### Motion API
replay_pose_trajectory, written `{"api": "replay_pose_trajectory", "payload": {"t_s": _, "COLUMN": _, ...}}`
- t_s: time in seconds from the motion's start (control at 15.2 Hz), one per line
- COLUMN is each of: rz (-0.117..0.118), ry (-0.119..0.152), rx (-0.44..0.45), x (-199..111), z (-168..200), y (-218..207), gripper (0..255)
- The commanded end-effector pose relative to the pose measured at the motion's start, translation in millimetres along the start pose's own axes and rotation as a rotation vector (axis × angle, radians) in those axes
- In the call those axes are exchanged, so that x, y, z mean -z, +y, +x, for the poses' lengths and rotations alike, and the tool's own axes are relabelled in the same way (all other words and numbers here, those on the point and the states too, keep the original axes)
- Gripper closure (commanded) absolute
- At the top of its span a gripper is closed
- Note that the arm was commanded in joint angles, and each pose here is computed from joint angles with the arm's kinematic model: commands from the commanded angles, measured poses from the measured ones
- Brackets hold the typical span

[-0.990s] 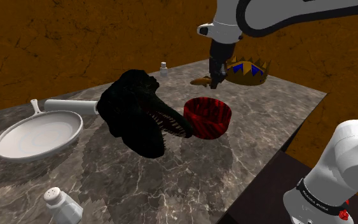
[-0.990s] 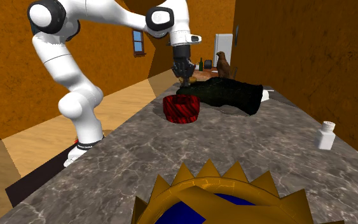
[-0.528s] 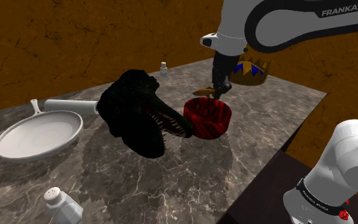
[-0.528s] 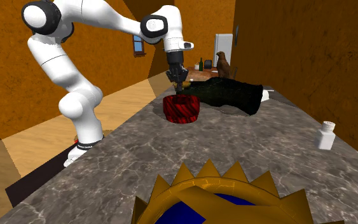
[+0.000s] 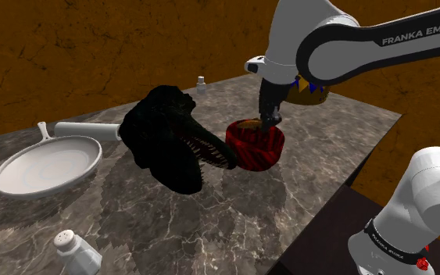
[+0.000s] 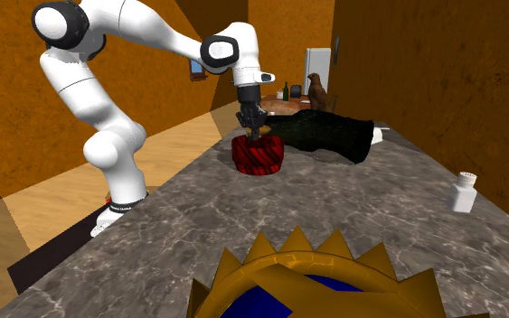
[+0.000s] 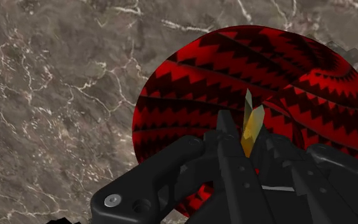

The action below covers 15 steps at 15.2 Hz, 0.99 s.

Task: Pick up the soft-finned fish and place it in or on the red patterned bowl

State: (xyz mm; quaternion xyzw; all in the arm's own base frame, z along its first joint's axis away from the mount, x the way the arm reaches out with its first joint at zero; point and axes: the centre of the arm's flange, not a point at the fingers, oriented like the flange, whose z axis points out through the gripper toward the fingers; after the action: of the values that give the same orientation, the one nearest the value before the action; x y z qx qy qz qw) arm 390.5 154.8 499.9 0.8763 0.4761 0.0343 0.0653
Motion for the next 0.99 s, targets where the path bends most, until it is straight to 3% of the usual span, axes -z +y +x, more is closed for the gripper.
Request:
{"api": "replay_pose_trajectory", "payload": {"t_s": 0.0, "rz": 0.000, "ry": 0.000, "rx": 0.000, "x": -1.7, "z": 0.2, "y": -0.7, "gripper": 255}}
{"api": "replay_pose_trajectory", "payload": {"t_s": 0.33, "rz": 0.000, "ry": 0.000, "rx": 0.000, "x": -1.6, "z": 0.2, "y": -0.6, "gripper": 255}}
{"api": "replay_pose_trajectory", "payload": {"t_s": 0.4, "rz": 0.000, "ry": 0.000, "rx": 0.000, "x": -1.6, "z": 0.2, "y": -0.6, "gripper": 0}}
{"api": "replay_pose_trajectory", "payload": {"t_s": 0.73, "rz": 0.000, "ry": 0.000, "rx": 0.000, "x": -1.6, "z": 0.2, "y": -0.6, "gripper": 0}}
{"api": "replay_pose_trajectory", "payload": {"t_s": 0.92, "rz": 0.000, "ry": 0.000, "rx": 0.000, "x": 37.9, "z": 0.2, "y": -0.7, "gripper": 0}}
